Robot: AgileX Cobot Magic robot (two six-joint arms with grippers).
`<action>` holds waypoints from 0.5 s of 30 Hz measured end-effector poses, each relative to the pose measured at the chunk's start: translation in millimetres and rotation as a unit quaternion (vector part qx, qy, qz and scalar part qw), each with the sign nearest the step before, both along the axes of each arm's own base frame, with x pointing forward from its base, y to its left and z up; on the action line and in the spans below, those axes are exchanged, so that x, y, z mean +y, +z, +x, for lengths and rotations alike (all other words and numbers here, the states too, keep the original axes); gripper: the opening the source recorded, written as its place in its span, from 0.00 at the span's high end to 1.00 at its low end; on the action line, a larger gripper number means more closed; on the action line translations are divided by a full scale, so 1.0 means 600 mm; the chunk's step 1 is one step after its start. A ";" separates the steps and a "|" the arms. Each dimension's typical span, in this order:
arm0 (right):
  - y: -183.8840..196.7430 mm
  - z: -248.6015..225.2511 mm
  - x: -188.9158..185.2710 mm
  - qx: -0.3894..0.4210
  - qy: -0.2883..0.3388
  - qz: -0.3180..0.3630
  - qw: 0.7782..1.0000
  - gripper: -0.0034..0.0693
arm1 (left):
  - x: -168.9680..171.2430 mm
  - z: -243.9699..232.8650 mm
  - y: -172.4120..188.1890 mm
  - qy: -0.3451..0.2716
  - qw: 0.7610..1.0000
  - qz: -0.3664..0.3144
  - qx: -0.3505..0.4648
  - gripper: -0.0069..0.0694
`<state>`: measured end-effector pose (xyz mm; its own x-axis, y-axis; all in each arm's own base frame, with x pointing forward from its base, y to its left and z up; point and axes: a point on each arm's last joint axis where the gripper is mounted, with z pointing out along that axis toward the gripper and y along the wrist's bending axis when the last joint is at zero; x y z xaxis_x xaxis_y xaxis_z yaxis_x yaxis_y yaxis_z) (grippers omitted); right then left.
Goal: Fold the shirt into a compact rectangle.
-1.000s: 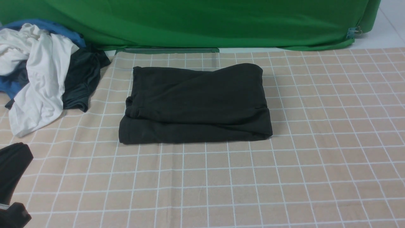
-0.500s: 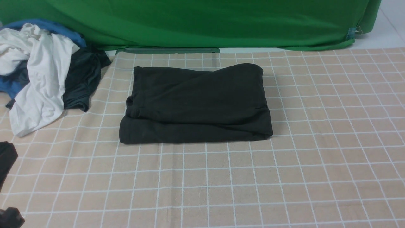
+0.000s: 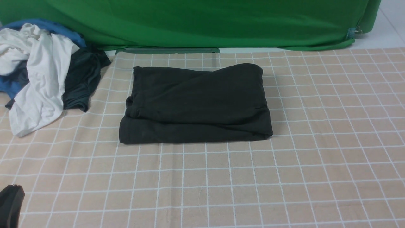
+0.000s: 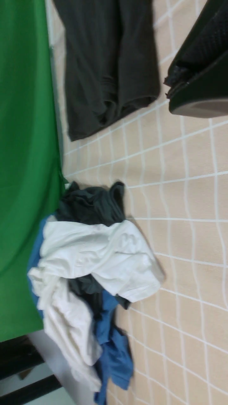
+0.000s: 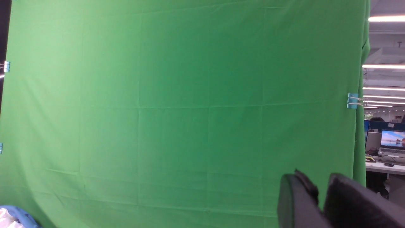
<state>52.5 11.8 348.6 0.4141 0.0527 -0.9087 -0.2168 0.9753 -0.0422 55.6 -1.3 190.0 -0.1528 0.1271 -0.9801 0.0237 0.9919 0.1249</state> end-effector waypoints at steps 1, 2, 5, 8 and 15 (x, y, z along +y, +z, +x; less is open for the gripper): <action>0.000 0.000 0.000 0.000 0.000 0.000 1.000 0.70 | 0.000 0.000 0.000 0.001 1.000 0.000 0.000 0.89; 0.000 0.000 0.000 0.000 0.000 0.000 1.000 0.70 | 0.000 0.000 0.000 0.001 1.000 0.000 0.000 0.89; 0.000 0.000 0.000 0.000 0.000 0.000 1.000 0.69 | 0.000 0.000 -0.001 0.001 1.000 0.000 0.001 0.89; 0.000 0.000 0.000 0.000 0.000 0.000 1.000 0.68 | 0.000 0.000 -0.001 0.001 1.000 0.000 0.001 0.88; 0.000 0.000 0.000 0.000 0.000 0.000 1.000 0.67 | 0.000 0.000 -0.001 0.001 1.000 0.000 0.001 0.88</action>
